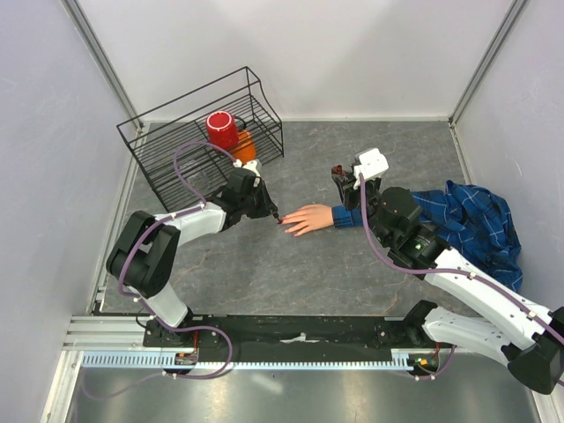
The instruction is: Paint the nails
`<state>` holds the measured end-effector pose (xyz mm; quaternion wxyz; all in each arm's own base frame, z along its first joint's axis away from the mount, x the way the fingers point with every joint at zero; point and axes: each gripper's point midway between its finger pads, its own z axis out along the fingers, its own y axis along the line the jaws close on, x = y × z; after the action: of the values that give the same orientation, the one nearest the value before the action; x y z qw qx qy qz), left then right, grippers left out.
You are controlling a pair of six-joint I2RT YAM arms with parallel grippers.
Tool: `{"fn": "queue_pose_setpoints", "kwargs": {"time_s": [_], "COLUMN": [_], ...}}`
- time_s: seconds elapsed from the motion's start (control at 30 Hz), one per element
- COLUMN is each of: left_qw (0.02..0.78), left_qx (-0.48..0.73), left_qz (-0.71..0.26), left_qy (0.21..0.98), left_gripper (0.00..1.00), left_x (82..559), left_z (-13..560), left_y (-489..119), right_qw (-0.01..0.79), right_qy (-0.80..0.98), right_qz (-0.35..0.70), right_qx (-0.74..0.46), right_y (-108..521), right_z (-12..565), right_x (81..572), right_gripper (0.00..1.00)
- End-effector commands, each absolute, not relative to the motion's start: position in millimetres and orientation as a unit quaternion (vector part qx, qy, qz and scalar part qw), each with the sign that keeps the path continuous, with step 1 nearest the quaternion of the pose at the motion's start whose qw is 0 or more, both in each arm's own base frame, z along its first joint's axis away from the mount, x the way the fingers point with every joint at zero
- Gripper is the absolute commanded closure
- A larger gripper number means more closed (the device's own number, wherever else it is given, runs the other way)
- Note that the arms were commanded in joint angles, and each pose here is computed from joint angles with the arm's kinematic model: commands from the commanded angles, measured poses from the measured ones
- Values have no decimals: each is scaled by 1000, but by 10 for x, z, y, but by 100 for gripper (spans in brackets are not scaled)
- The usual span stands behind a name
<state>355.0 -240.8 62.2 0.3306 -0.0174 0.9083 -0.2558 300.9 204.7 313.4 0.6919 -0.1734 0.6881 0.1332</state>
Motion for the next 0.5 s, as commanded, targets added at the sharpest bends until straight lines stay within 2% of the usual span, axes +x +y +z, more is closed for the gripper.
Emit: {"fn": "queue_pose_setpoints", "kwargs": {"time_s": [0.0,0.47], "left_qw": [347,348], "left_qx": [-33,-34], "left_qz": [-260,-252], "left_qy": [900,902], "left_gripper": [98,98], "left_x": [3618,3587], "left_z": [735,717], "left_y": [-2392,-2346], "right_qw": [708,709], "right_qy": [671,671], "right_qz": [149,151], "right_qx": [-160,-160], "right_y": [2060,2061], "right_z": [3344,3352], "right_x": [3021,3021], "right_gripper": [100,100]}}
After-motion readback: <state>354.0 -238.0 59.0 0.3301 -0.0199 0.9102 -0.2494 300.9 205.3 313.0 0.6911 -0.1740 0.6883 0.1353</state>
